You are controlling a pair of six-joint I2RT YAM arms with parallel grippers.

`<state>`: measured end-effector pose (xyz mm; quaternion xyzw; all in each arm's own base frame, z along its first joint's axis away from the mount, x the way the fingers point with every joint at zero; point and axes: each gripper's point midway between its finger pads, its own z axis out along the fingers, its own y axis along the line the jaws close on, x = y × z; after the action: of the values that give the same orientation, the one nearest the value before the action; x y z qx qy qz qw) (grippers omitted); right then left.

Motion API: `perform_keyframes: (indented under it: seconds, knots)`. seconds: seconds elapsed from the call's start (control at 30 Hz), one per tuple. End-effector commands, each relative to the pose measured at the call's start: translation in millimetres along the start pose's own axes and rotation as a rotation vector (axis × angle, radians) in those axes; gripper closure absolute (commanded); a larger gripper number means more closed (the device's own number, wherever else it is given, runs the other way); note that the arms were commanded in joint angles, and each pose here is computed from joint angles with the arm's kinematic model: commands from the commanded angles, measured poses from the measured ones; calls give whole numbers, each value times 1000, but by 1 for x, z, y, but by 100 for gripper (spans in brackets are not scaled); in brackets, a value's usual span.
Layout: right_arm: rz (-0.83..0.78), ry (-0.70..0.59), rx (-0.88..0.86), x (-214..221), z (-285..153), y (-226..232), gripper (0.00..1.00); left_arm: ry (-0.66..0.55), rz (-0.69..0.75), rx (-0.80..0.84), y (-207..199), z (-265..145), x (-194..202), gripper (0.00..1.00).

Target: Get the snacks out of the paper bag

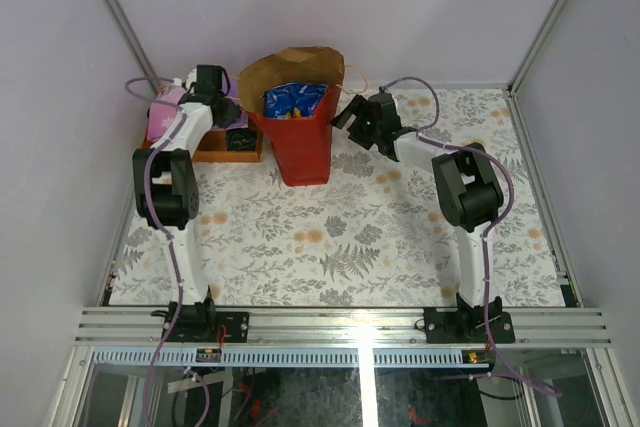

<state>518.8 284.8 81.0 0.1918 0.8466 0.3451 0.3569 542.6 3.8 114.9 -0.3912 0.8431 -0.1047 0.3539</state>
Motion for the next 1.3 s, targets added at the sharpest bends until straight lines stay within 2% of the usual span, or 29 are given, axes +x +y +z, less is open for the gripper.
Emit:
perform_keyframes:
  seconds: [0.0,0.13,0.3,0.67,0.8,0.93,1.0,1.07,1.13,1.17,1.23,1.27]
  knots:
    - [83,-27,-14,-10,19,6,15,13,4,68,-48,17,20,79]
    - [194,-31,-21,0,32,-5,14,56,1,69,-60,41,43,80]
    - [263,-15,-74,8,50,-3,14,56,-23,97,-68,51,48,81]
    - [335,36,-273,4,88,40,16,-17,-36,229,-116,50,15,81]
    - [295,11,-313,-6,66,56,15,-33,2,280,-132,41,-3,81]
    - [230,-134,-267,-34,7,49,7,-63,77,339,-139,8,-23,77]
    - [207,-245,-243,-58,-34,44,3,-81,113,353,-135,-16,-34,72]
    - [122,-387,-204,-90,-82,49,1,-93,121,352,-120,-38,-44,60]
    - [-16,-532,-139,-124,-129,65,1,-127,115,347,-101,-68,-59,41]
    - [-91,-577,-134,-138,-149,81,1,-142,113,324,-86,-78,-62,27]
    - [-217,-635,-177,-167,-191,128,1,-217,115,289,-68,-113,-81,12]
    - [-274,-608,-167,-167,-194,135,1,-256,130,285,-66,-133,-89,6]
